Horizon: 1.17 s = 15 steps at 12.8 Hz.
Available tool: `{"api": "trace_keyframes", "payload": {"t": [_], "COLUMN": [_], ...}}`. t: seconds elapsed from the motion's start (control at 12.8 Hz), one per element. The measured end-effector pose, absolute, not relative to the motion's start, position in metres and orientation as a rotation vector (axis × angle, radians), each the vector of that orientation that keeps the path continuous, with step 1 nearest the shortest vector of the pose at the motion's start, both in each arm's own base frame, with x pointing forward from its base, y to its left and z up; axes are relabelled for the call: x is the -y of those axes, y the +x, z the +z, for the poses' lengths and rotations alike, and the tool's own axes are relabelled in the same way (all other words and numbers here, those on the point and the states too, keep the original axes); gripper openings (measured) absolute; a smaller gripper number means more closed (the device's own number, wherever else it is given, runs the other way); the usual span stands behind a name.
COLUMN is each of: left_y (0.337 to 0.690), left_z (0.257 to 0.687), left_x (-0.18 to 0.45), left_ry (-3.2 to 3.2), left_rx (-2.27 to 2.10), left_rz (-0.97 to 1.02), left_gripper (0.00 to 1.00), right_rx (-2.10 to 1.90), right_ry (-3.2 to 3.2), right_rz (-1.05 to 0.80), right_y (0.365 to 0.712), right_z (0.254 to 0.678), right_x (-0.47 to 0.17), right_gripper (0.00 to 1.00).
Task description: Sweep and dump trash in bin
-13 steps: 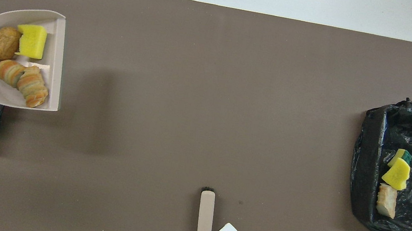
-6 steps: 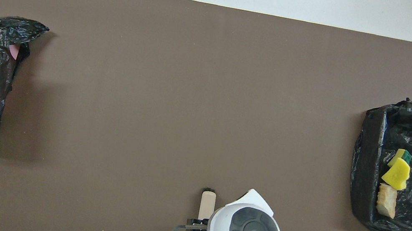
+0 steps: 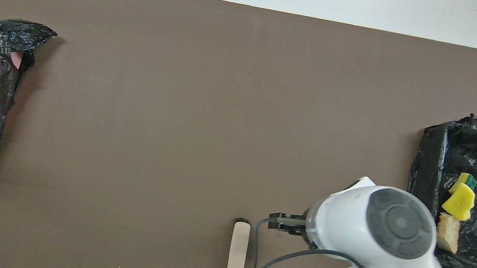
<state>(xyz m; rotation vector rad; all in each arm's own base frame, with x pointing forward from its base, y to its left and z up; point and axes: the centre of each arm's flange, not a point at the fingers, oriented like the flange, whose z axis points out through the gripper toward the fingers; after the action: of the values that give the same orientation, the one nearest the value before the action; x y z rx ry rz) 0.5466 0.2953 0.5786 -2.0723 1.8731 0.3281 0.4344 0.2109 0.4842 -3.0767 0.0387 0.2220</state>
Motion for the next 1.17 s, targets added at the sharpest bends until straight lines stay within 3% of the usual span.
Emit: {"api": "trace_keyframes", "payload": {"t": [0.16, 0.39, 0.86, 1.17], "left_y": [0.557, 0.565, 0.554, 0.553], "left_z": [0.575, 0.564, 0.572, 0.589], "left_x": [-0.287, -0.267, -0.242, -0.225], "left_ry": [-1.965, -1.734, -1.647, -1.707], "left_rx": [-1.842, -1.853, -1.713, -1.645], "left_rz": [0.45, 0.669, 0.767, 0.662], "left_gripper": [0.31, 0.31, 0.31, 0.31], "right_rx": [-0.012, -0.031, -0.227, -0.201], "right_ry": [-3.06, -3.169, -3.114, -3.118], "right_rz": [0.099, -0.098, -0.066, -0.036], "right_y": [0.475, 0.504, 0.488, 0.513], "right_z": [0.532, 0.583, 0.687, 0.677], "right_x": [-0.133, -0.051, 0.03, 0.02], "right_gripper": [1.0, 1.0, 1.0, 1.0]}}
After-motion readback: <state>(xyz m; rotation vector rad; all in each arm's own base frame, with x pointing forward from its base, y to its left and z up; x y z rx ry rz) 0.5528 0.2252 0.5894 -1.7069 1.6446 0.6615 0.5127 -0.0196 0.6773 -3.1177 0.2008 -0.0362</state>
